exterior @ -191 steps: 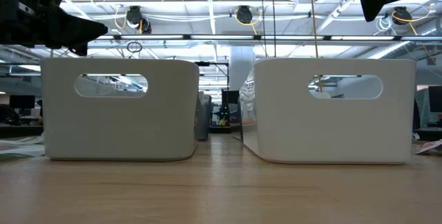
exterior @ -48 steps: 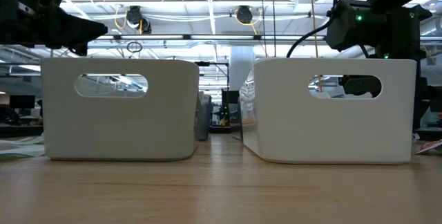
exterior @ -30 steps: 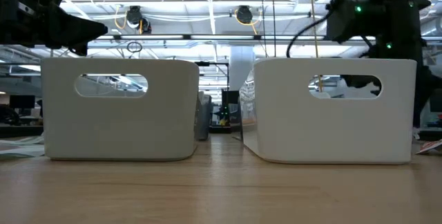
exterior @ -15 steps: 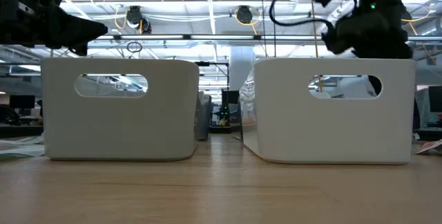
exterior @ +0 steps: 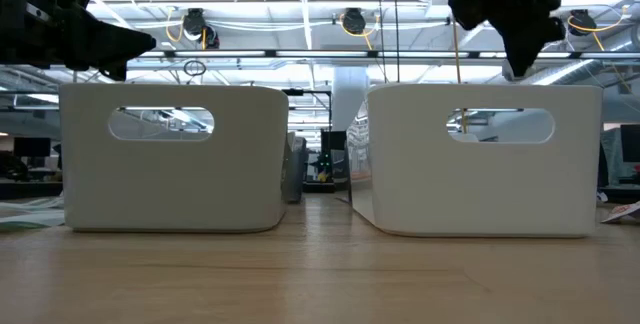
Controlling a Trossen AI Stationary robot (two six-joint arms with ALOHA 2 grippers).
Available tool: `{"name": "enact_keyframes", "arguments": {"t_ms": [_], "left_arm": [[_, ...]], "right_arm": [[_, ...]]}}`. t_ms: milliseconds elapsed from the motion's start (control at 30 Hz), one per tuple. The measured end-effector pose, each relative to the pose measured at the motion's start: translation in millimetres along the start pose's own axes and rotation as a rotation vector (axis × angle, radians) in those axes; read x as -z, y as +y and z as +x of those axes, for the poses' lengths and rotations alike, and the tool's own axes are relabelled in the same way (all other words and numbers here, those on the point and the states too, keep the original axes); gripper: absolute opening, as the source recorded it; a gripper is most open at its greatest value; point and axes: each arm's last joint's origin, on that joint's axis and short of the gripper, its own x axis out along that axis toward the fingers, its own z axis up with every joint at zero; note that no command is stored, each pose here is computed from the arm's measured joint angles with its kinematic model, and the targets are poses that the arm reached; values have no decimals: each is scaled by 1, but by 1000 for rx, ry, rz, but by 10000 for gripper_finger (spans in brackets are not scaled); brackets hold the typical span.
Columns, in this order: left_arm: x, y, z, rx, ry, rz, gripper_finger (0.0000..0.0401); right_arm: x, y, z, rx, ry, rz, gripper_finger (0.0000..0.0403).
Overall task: Pick & Place First Aid Supplies
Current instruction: Put the blue pad into the right black bin
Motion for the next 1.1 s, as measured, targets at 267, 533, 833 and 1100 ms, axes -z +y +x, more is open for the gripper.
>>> {"name": "enact_keyframes", "arguments": {"t_ms": [267, 533, 833, 1100], "left_arm": [[0, 0, 0, 0, 0, 0, 47], [0, 0, 0, 0, 0, 0, 47], [0, 0, 0, 0, 0, 0, 47], [0, 0, 0, 0, 0, 0, 47]], "right_arm": [[-4, -3, -13, 34, -36, -4, 0], [-16, -4, -7, 24, -21, 0, 0], [-43, -3, 3, 21, -3, -15, 0], [-81, -1, 4, 26, -14, -40, 0]]}}
